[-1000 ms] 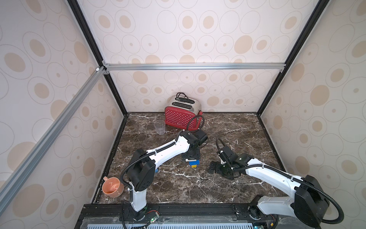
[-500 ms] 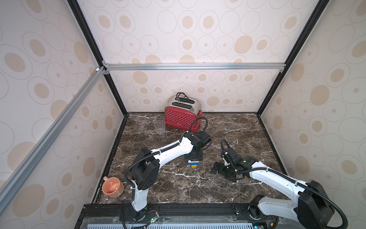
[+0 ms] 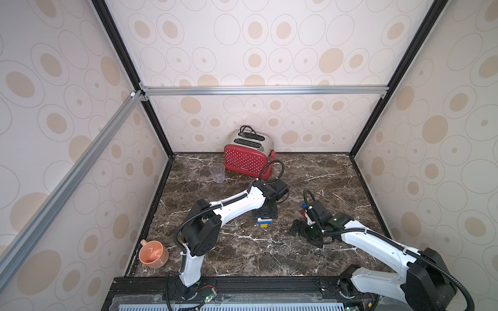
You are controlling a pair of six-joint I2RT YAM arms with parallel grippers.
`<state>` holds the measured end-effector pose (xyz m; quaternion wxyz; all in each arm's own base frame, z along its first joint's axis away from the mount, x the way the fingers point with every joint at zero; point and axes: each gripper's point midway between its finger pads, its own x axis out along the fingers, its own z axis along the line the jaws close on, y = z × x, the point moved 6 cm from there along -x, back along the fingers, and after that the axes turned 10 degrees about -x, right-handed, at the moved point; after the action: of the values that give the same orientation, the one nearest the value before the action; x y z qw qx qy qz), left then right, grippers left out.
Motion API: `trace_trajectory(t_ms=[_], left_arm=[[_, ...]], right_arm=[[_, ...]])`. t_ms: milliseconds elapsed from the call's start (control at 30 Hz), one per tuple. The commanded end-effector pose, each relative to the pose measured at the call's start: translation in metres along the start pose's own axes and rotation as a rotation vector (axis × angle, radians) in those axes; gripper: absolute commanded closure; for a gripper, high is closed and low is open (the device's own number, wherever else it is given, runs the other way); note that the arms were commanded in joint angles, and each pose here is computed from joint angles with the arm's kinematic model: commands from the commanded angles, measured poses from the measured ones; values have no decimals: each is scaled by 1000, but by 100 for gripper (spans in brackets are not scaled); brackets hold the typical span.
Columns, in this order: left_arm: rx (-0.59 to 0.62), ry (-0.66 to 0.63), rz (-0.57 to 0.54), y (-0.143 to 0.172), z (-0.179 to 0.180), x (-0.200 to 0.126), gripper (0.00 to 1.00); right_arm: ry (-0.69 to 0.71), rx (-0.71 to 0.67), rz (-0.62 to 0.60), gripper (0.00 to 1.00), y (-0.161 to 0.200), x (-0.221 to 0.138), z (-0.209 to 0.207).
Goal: Assemble a carrot with lego
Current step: Assemble the lego brick with the lego brick.
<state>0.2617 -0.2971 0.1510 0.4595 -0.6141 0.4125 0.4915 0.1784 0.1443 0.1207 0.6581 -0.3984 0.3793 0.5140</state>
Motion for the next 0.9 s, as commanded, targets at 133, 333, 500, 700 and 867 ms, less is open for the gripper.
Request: trace_trajectory(t_ms=[133, 333, 500, 700, 867], left_arm=[[0, -42, 23, 5, 2, 3, 53], [9, -60, 40, 10, 9, 5, 54], [11, -76, 21, 8, 11, 2, 54], [9, -71, 33, 9, 9, 8, 54], [-15, -21, 83, 16, 4, 22, 55]], right_arm=[[8, 8, 16, 1, 3, 0, -6], [7, 7, 13, 1, 2, -1, -5], [9, 8, 14, 1, 2, -1, -5], [11, 5, 12, 1, 2, -2, -4], [17, 5, 13, 1, 2, -2, -5]])
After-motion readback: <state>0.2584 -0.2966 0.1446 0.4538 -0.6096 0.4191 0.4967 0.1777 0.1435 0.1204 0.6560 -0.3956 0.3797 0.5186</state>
